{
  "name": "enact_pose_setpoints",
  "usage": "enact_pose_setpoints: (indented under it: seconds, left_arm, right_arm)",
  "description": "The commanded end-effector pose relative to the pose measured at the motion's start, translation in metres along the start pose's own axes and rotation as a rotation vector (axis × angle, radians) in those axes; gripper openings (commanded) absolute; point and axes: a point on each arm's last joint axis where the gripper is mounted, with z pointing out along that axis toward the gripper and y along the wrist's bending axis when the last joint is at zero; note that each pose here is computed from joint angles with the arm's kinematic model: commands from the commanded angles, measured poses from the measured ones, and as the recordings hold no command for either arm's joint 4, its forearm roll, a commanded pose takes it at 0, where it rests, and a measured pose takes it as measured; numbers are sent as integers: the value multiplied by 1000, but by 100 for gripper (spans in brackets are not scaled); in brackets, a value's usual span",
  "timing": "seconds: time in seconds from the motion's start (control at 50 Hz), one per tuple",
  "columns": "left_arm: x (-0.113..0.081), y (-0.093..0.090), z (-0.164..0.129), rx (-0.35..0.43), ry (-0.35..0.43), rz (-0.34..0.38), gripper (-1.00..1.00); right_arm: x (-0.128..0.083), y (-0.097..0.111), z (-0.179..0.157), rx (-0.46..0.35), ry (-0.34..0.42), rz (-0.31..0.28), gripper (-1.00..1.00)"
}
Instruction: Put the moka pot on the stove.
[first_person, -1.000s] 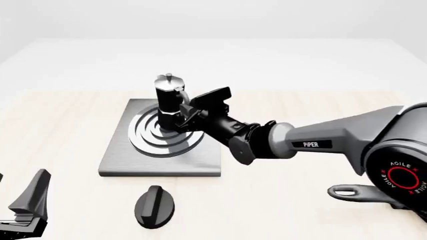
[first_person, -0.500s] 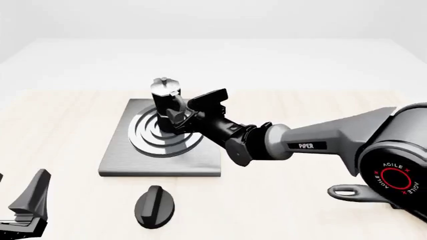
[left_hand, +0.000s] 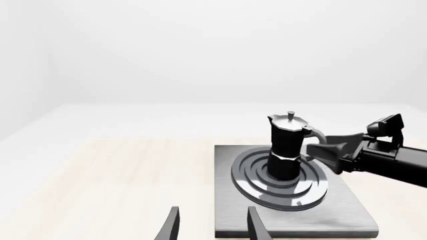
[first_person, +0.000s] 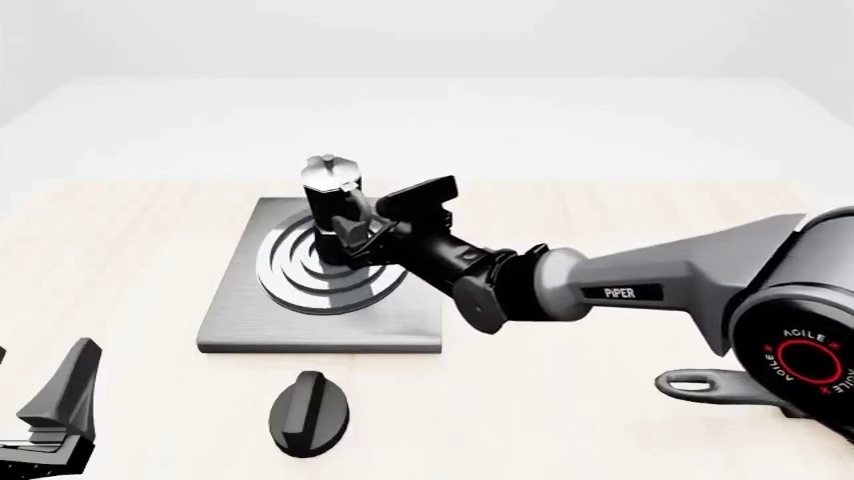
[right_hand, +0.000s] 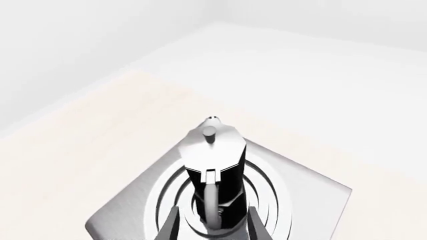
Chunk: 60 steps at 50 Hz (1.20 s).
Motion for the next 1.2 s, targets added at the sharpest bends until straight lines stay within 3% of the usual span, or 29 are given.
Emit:
enact_pose_setpoints:
  seconds: [0.02, 1.2]
  left_arm:
    - [0, 0, 0, 0, 0, 0, 100]
    - [0, 0, 0, 0, 0, 0, 100]
  right_arm:
    - [-7, 2, -11, -5, -11, 1, 100]
    - [-49, -2, -84, 8, -119, -8, 100]
